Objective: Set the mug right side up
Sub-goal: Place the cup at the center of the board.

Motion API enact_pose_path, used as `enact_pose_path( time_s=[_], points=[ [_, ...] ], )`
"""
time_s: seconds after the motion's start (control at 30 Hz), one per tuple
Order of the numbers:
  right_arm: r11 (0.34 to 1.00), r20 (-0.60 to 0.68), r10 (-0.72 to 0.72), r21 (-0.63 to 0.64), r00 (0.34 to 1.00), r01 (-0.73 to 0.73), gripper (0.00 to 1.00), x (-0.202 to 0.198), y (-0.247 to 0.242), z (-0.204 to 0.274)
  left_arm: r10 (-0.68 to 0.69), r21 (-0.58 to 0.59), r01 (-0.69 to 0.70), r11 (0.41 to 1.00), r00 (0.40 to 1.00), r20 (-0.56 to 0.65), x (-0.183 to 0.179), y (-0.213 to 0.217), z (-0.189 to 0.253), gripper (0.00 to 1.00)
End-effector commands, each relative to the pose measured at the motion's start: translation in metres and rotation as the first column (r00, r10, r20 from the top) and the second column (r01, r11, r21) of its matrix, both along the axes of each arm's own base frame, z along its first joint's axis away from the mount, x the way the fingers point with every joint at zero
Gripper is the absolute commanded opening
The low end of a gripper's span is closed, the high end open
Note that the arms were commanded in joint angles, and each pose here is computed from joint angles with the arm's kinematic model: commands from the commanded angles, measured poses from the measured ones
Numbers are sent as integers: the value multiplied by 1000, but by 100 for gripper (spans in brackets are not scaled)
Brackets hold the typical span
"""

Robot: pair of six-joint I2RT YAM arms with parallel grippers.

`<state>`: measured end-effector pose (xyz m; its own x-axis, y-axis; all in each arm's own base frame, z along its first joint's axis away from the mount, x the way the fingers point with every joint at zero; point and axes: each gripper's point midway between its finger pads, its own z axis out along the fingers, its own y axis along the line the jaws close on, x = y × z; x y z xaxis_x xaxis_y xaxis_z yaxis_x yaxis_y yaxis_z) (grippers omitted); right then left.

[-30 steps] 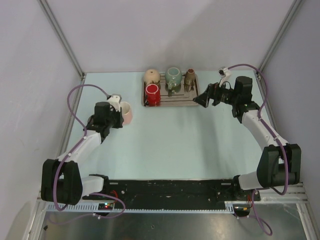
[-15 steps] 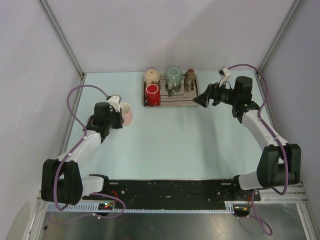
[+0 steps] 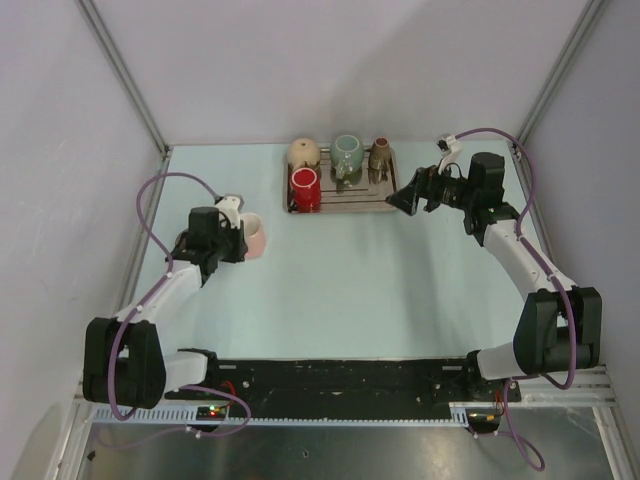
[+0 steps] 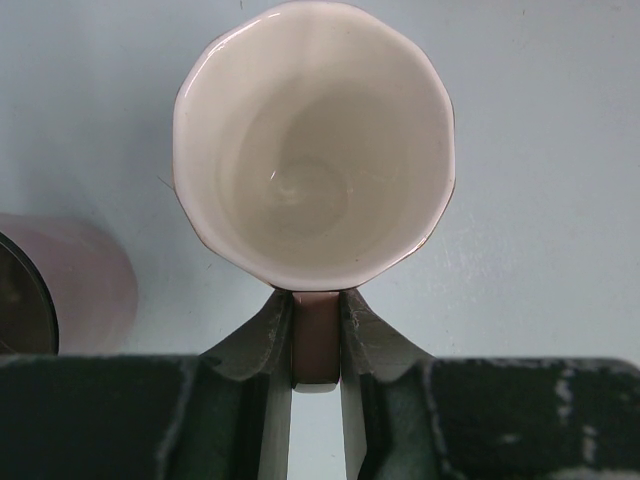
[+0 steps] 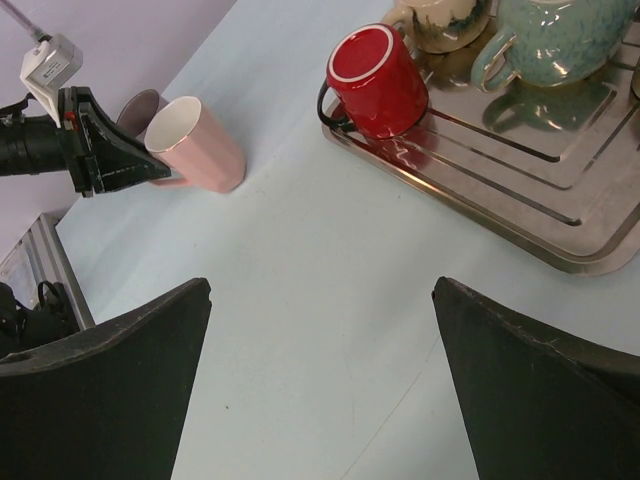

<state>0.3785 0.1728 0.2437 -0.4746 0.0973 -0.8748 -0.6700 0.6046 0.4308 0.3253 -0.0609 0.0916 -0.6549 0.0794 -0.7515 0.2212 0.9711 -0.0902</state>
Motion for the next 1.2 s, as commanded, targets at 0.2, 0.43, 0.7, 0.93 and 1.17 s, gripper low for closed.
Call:
enact_pose_path(
  time_s=[0.2,0.43,0.7,0.93,1.17],
  points=[
    [1000,31,1,11,1000,-1,99,5,-1,8,-16,-2,16,1000,991,130,15,2,29,0],
    [1000,30,-1,13,1000,0,100,4,-1,9,-12,-9,14,1000,992,128,14,3,28,0],
    [1000,26,-4,14,1000,4,99,5,-3,8,-32,3,31,999,989,147,7,3,31,0],
    [1000,24,-5,16,1000,4,99,5,-2,8,-51,-2,51,999,991,127,4,1,24,7],
    [1000,24,-8,16,1000,7,99,5,-3,8,-59,-4,60,998,991,122,2,0,22,11]
  ],
)
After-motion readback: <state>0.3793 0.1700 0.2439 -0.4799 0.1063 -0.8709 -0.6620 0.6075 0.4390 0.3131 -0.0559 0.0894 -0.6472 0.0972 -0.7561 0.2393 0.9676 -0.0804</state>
